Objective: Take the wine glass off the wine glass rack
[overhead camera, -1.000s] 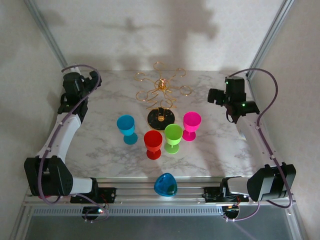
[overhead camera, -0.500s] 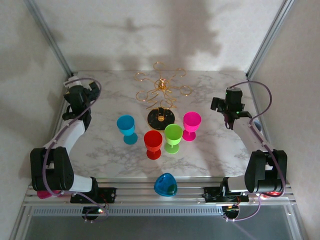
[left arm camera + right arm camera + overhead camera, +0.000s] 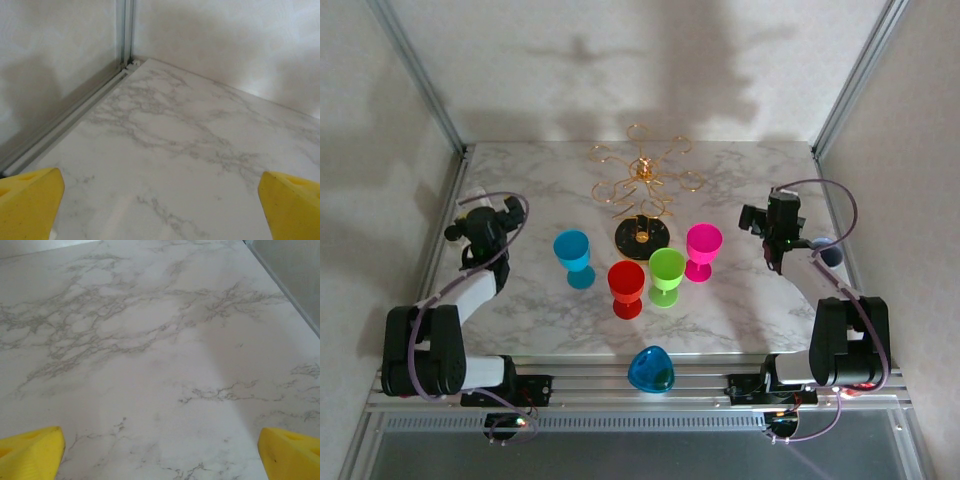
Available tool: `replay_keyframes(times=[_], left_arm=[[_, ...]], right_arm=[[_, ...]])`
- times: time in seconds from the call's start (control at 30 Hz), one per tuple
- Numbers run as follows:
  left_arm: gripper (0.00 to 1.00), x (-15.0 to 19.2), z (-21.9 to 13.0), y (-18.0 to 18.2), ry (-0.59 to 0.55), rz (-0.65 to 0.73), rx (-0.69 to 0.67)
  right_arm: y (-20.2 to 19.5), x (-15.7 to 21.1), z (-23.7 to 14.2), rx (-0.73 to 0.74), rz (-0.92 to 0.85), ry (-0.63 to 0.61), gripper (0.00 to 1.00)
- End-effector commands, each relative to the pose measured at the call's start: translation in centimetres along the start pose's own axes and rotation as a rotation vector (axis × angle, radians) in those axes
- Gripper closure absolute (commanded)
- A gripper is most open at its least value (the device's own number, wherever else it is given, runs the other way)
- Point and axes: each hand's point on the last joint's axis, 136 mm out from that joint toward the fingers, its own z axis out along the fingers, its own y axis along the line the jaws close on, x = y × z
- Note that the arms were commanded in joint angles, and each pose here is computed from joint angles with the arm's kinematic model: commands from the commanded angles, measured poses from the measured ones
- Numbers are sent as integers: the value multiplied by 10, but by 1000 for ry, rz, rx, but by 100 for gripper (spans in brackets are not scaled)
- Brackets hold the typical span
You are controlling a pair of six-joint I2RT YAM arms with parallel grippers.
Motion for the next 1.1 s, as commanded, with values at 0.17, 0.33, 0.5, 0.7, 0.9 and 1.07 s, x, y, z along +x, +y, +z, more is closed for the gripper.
replay_keyframes(times=[0.17, 0.33, 0.5, 0.7, 0.9, 1.07], left_arm=[[3, 2, -20, 3, -103, -6, -3], [3, 14, -25, 3, -109, 4, 20], [3, 28, -30, 4, -124, 9, 26], [5, 35, -25, -5, -138, 47, 43], [5, 44, -18, -8, -141, 70, 49], [3, 44, -17, -7, -138, 64, 48]], right_arm=[[-10, -5, -3, 31, 4, -108, 1], [-11, 7, 0, 23, 20, -132, 1], [-13, 18, 3, 21, 12, -164, 1], [-14, 21, 5, 19, 4, -240, 1], [-13, 36, 14, 10, -15, -235, 1], [-2, 47, 20, -54, -43, -230, 1]])
